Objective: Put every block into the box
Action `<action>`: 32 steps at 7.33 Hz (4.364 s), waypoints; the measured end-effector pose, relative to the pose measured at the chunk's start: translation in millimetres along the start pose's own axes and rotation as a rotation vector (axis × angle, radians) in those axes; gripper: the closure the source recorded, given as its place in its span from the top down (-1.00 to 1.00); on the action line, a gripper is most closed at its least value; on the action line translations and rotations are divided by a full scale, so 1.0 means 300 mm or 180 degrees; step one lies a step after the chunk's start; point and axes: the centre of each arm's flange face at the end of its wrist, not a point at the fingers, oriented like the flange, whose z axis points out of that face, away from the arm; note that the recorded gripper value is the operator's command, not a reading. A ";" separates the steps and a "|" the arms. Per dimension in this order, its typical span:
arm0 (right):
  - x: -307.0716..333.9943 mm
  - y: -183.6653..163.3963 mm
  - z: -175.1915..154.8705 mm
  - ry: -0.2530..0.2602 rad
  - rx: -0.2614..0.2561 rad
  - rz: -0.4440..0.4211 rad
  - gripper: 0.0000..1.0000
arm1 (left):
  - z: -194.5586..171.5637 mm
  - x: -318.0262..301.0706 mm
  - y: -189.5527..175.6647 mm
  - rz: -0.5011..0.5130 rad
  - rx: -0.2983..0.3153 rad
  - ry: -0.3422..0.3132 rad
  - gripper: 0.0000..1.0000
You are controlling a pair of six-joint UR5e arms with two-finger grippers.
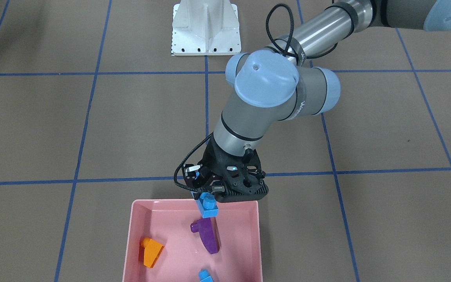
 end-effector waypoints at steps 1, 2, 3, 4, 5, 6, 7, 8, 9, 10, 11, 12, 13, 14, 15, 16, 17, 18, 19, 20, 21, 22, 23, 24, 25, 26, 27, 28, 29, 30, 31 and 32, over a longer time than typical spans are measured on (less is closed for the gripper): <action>0.051 -0.006 -0.113 0.0174 0.0002 0.0037 -1.00 | 0.052 -0.021 -0.019 -0.0065 0.0126 0.0016 -1.00; 0.085 -0.017 -0.195 0.0300 0.0035 0.0057 -1.00 | 0.080 -0.022 -0.037 -0.0199 0.0242 0.0043 -1.00; 0.114 -0.036 -0.275 0.0423 0.0087 0.0065 -1.00 | 0.108 -0.014 -0.048 -0.0360 0.0397 0.0061 -1.00; 0.139 -0.066 -0.358 0.0538 0.0156 0.0057 -1.00 | 0.144 -0.014 -0.040 -0.0474 0.0537 0.0057 0.72; 0.161 -0.099 -0.442 0.0645 0.0244 0.0055 -1.00 | 0.179 -0.024 -0.025 -0.0541 0.0618 0.0037 1.00; 0.180 -0.133 -0.523 0.0739 0.0344 0.0078 -1.00 | 0.204 -0.038 -0.008 -0.0570 0.0638 0.0017 1.00; 0.196 -0.181 -0.626 0.0818 0.0501 0.0125 -1.00 | 0.224 -0.061 0.008 -0.0560 0.0630 -0.0010 1.00; 0.202 -0.241 -0.740 0.0847 0.0721 0.0198 -1.00 | 0.228 -0.083 0.008 -0.0531 0.0624 -0.0030 1.00; 0.191 -0.323 -0.854 0.0834 0.0961 0.0288 -1.00 | 0.224 -0.112 -0.006 -0.0517 0.0624 -0.0052 1.00; 0.155 -0.434 -0.969 0.0789 0.1197 0.0375 -1.00 | 0.211 -0.171 -0.035 -0.0530 0.0608 -0.0079 1.00; 0.091 -0.560 -1.085 0.0664 0.1449 0.0451 -1.00 | 0.168 -0.277 -0.093 -0.0576 0.0544 -0.0097 1.00; 0.013 -0.680 -1.181 0.0509 0.1660 0.0501 -1.00 | 0.089 -0.392 -0.172 -0.0644 0.0436 -0.0103 1.00; -0.088 -0.811 -1.280 0.0384 0.1842 0.0525 -1.00 | -0.025 -0.488 -0.261 -0.0711 0.0333 -0.0109 1.00; -0.214 -0.948 -1.365 0.0229 0.1990 0.0539 -1.00 | -0.142 -0.567 -0.333 -0.0738 0.0269 -0.0128 1.00; -0.358 -1.080 -1.429 0.0051 0.2101 0.0563 -1.00 | -0.242 -0.649 -0.377 -0.0715 0.0240 -0.0162 1.00; -0.532 -1.212 -1.498 -0.0103 0.2189 0.0599 -1.00 | -0.333 -0.752 -0.407 -0.0662 0.0249 -0.0227 1.00; -0.739 -1.341 -1.569 -0.0259 0.2237 0.0659 -1.00 | -0.410 -0.859 -0.421 -0.0570 0.0270 -0.0321 1.00; -0.974 -1.456 -1.644 -0.0416 0.2262 0.0693 -1.00 | -0.470 -0.964 -0.421 -0.0456 0.0290 -0.0425 1.00; -1.211 -1.553 -1.709 -0.0544 0.2265 0.0659 -1.00 | -0.526 -1.064 -0.423 -0.0355 0.0324 -0.0509 1.00; -1.426 -1.647 -1.768 -0.0625 0.2242 0.0615 -1.00 | -0.576 -1.151 -0.435 -0.0264 0.0358 -0.0582 1.00; -1.608 -1.759 -1.813 -0.0657 0.2242 0.0580 -1.00 | -0.611 -1.227 -0.450 -0.0160 0.0379 -0.0656 1.00; -1.753 -1.888 -1.815 -0.0709 0.2326 0.0593 -1.00 | -0.638 -1.286 -0.464 -0.0070 0.0393 -0.0714 1.00; -1.868 -2.018 -1.776 -0.0773 0.2466 0.0663 -1.00 | -0.658 -1.334 -0.473 0.0005 0.0398 -0.0761 1.00; -1.964 -2.124 -1.726 -0.0799 0.2586 0.0730 -0.46 | -0.673 -1.372 -0.478 0.0071 0.0400 -0.0796 1.00; -2.027 -2.190 -1.686 -0.0805 0.2634 0.0757 0.97 | -0.683 -1.404 -0.481 0.0108 0.0401 -0.0826 1.00; -2.060 -2.222 -1.657 -0.0808 0.2645 0.0765 1.00 | -0.685 -1.426 -0.479 0.0121 0.0397 -0.0848 1.00; -2.073 -2.235 -1.644 -0.0818 0.2640 0.0781 1.00 | -0.684 -1.437 -0.476 0.0125 0.0392 -0.0859 1.00; -2.066 -2.236 -1.648 -0.0831 0.2634 0.0815 1.00 | -0.688 -1.439 -0.472 0.0139 0.0392 -0.0855 1.00; -2.046 -2.223 -1.664 -0.0836 0.2599 0.0851 1.00 | -0.698 -1.442 -0.461 0.0220 0.0388 -0.0848 1.00; -1.992 -2.179 -1.677 -0.0819 0.2513 0.0872 1.00 | -0.712 -1.473 -0.438 0.0438 0.0361 -0.0872 1.00; -1.895 -2.107 -1.670 -0.0757 0.2418 0.0836 1.00 | -0.731 -1.535 -0.414 0.0752 0.0308 -0.0931 1.00; -1.746 -2.007 -1.636 -0.0628 0.2328 0.0713 1.00 | -0.764 -1.624 -0.396 0.1091 0.0230 -0.1031 1.00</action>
